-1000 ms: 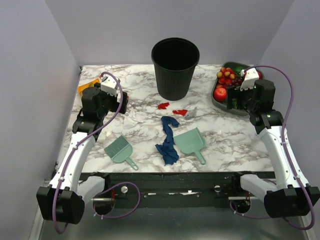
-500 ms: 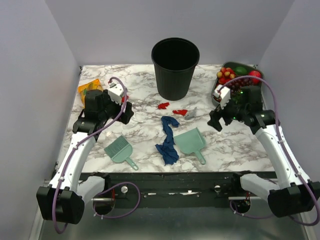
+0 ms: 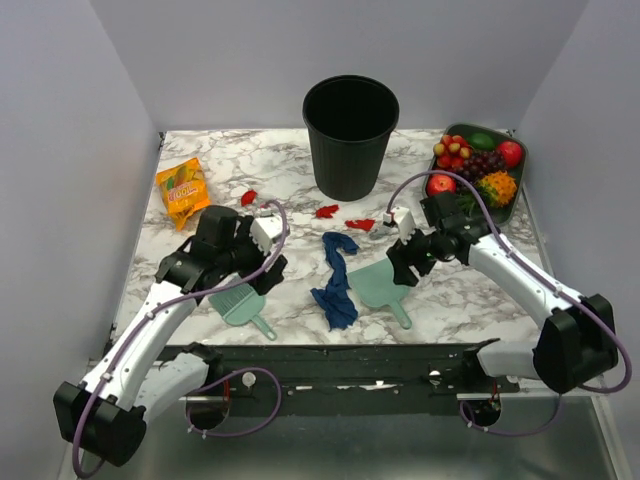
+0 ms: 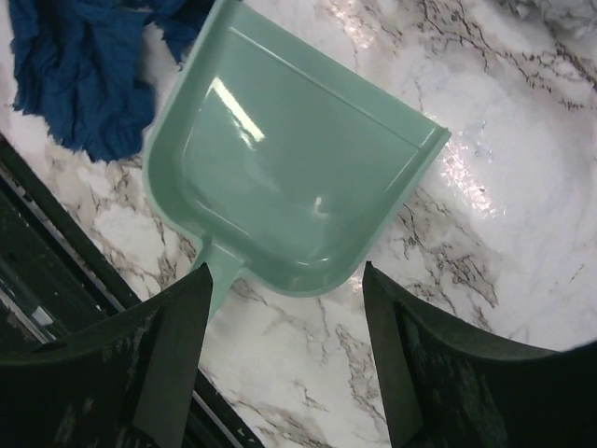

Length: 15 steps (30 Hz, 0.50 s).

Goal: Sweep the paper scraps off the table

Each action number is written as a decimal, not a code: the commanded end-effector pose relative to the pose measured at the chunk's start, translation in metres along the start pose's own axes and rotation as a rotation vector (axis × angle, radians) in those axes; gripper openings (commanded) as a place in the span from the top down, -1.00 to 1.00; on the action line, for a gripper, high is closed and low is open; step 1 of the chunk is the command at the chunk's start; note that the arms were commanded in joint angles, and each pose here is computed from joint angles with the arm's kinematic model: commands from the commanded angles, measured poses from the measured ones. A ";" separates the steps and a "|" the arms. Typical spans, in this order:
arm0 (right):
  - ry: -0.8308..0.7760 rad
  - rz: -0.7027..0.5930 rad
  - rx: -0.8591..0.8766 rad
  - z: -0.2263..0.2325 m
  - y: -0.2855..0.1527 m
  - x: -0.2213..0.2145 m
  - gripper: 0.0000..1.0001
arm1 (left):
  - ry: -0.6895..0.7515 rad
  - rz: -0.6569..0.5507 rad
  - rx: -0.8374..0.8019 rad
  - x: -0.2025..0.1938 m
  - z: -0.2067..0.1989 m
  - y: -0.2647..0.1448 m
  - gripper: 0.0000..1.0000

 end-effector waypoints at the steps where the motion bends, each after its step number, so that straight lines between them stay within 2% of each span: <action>1: 0.086 0.021 -0.070 -0.013 0.015 0.007 -0.44 | 0.228 0.135 -0.129 -0.025 -0.022 0.001 -0.96; 3: 0.068 0.019 -0.054 -0.014 0.015 0.016 -0.32 | 0.304 0.186 -0.208 -0.035 -0.031 0.000 -0.91; 4: 0.063 0.042 -0.024 -0.011 0.017 0.016 -0.26 | 0.401 0.207 -0.255 -0.039 -0.030 0.001 -0.87; 5: 0.049 0.038 -0.015 -0.010 0.015 0.020 -0.25 | 0.420 0.252 -0.317 -0.046 -0.036 -0.005 -0.83; 8: -0.005 0.067 0.018 -0.003 0.013 0.015 -0.24 | 0.530 0.288 -0.438 -0.058 -0.043 -0.009 -0.78; 12: -0.050 0.071 0.015 0.002 0.011 0.007 -0.29 | 0.626 0.280 -0.456 -0.064 -0.041 -0.004 -0.72; 14: -0.066 0.034 0.009 0.004 0.004 0.011 -0.33 | 0.622 0.327 -0.414 -0.067 -0.032 0.005 -0.72; 15: -0.068 0.023 0.007 0.005 0.001 0.012 -0.37 | 0.575 0.365 -0.389 -0.069 -0.029 0.008 -0.71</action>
Point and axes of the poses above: each gripper's point midway between its finger pads, its own y axis out along the fingers, its own z axis along the line the jaws close on, x = y × z, the point moved 7 cm from there along -y, back along the fingers, and after that the axes turned 14 degrees about y, right-handed, at the moved point
